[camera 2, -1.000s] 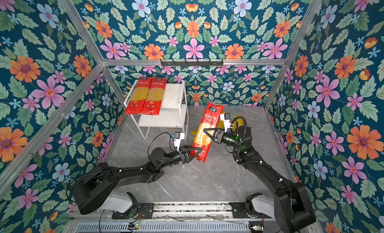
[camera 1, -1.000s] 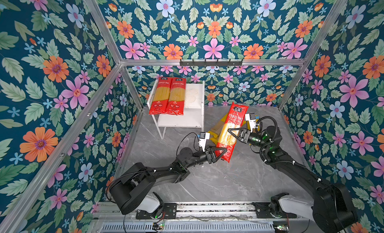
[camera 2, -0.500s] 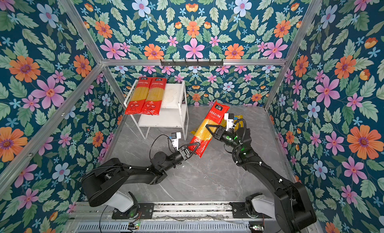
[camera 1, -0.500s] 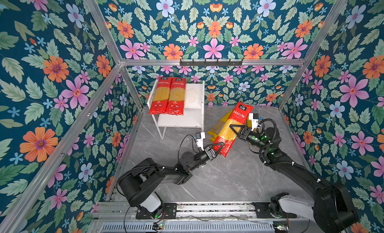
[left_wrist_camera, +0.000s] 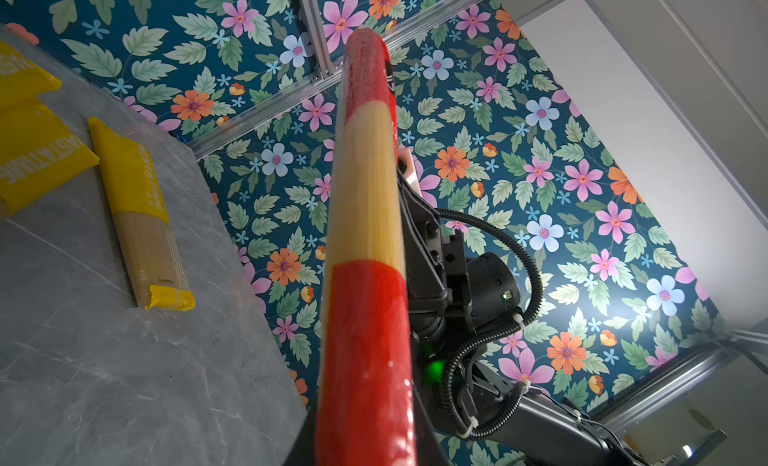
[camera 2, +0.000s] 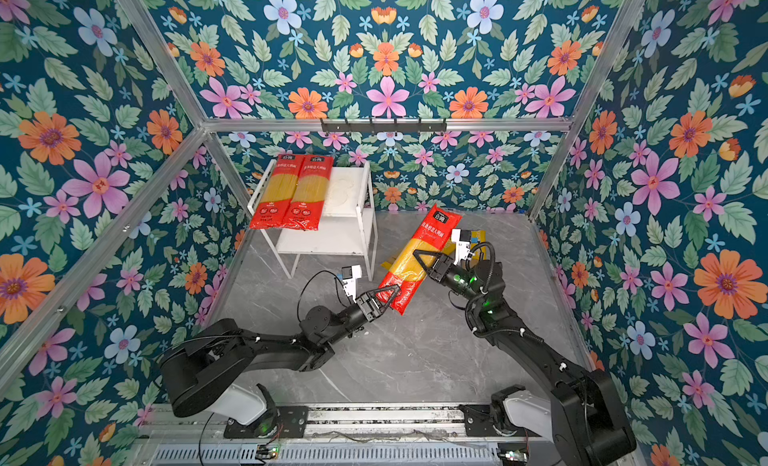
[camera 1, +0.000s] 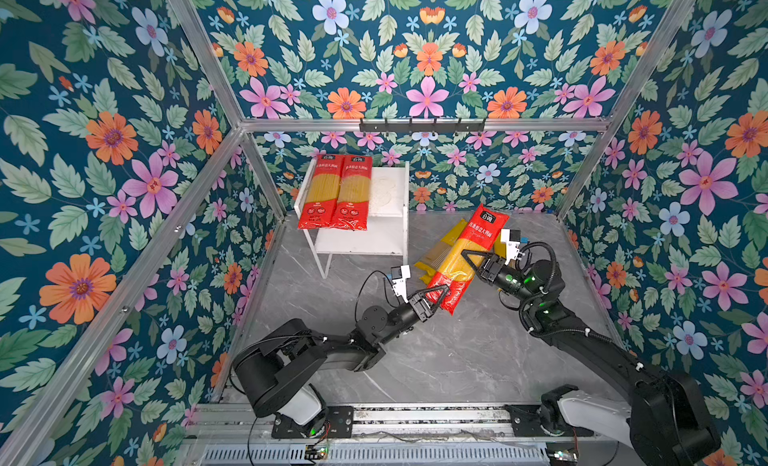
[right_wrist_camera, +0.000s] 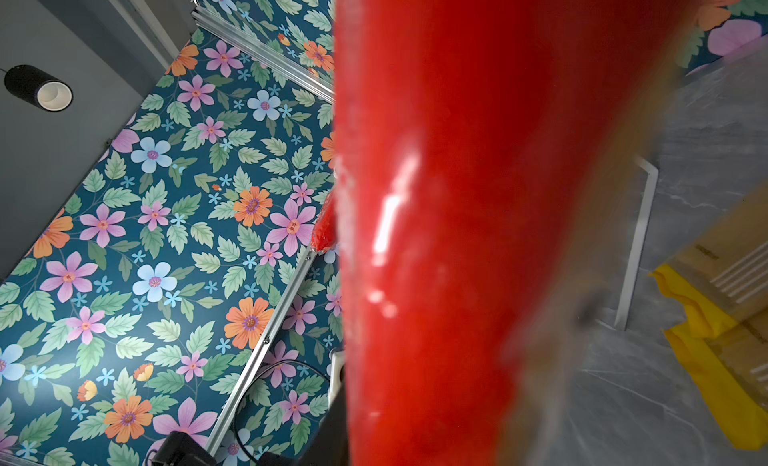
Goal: Place and organize the pasta boxes and bags onto the shelf
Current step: 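Carry the red bag onto the shelf with the left gripper while the right releases, then lower the red bag beside the other two bags on the shelf with the left gripper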
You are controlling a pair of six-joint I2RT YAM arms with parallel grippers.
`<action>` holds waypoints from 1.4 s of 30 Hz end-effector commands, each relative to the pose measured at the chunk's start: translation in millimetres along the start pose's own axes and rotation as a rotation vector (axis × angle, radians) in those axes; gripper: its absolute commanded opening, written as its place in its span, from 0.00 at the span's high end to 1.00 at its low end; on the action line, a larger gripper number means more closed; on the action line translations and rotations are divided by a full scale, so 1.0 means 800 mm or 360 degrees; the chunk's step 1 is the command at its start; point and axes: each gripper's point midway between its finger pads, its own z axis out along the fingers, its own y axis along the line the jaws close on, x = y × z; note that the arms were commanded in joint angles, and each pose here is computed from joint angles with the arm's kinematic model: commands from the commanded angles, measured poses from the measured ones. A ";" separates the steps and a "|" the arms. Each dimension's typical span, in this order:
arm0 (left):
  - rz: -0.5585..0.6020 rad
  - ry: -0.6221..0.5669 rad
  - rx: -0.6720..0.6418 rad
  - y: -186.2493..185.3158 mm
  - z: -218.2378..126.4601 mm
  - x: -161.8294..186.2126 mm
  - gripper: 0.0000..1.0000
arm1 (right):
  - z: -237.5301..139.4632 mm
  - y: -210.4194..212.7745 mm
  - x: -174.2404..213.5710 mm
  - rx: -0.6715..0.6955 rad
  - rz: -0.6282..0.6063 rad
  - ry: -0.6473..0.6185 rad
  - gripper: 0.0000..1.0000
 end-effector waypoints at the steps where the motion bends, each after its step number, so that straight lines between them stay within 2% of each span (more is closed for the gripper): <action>1: 0.0074 -0.0150 0.0098 -0.027 -0.003 -0.026 1.00 | -0.008 0.030 -0.023 -0.0112 -0.0117 -0.0153 0.62; 7: 0.0101 -0.0226 0.0099 -0.034 -0.012 -0.038 1.00 | -0.023 0.032 -0.023 -0.0083 -0.0154 -0.0193 0.51; 10: 0.0172 -0.0223 0.0109 -0.047 -0.013 -0.042 1.00 | -0.033 0.036 -0.023 -0.0084 -0.0173 -0.0216 0.47; 16: 0.0360 -0.0172 0.0054 -0.072 -0.006 -0.049 1.00 | -0.059 0.004 -0.008 0.0025 -0.0117 -0.0294 0.45; 21: 0.0511 -0.0233 0.0040 -0.113 -0.003 -0.076 1.00 | -0.071 -0.033 0.011 0.0137 -0.0027 -0.0296 0.45; 26: 0.0640 -0.0380 -0.0113 -0.140 0.000 -0.122 1.00 | -0.070 -0.046 0.023 0.0156 0.0018 -0.0244 0.46; 28: 0.0650 -0.0455 -0.0275 -0.137 -0.002 -0.153 1.00 | -0.070 -0.048 0.025 0.0162 0.0025 -0.0238 0.46; 33: 0.0693 -0.0595 -0.0517 -0.129 -0.015 -0.216 1.00 | -0.070 -0.052 0.032 0.0171 0.0026 -0.0198 0.47; 40: 0.0589 -0.0726 -0.0740 -0.108 -0.031 -0.288 1.00 | -0.076 -0.060 0.042 0.0206 0.0031 -0.0177 0.48; 42: 0.0557 -0.0729 -0.0733 -0.103 -0.029 -0.300 1.00 | -0.078 -0.062 0.042 0.0218 0.0025 -0.0183 0.48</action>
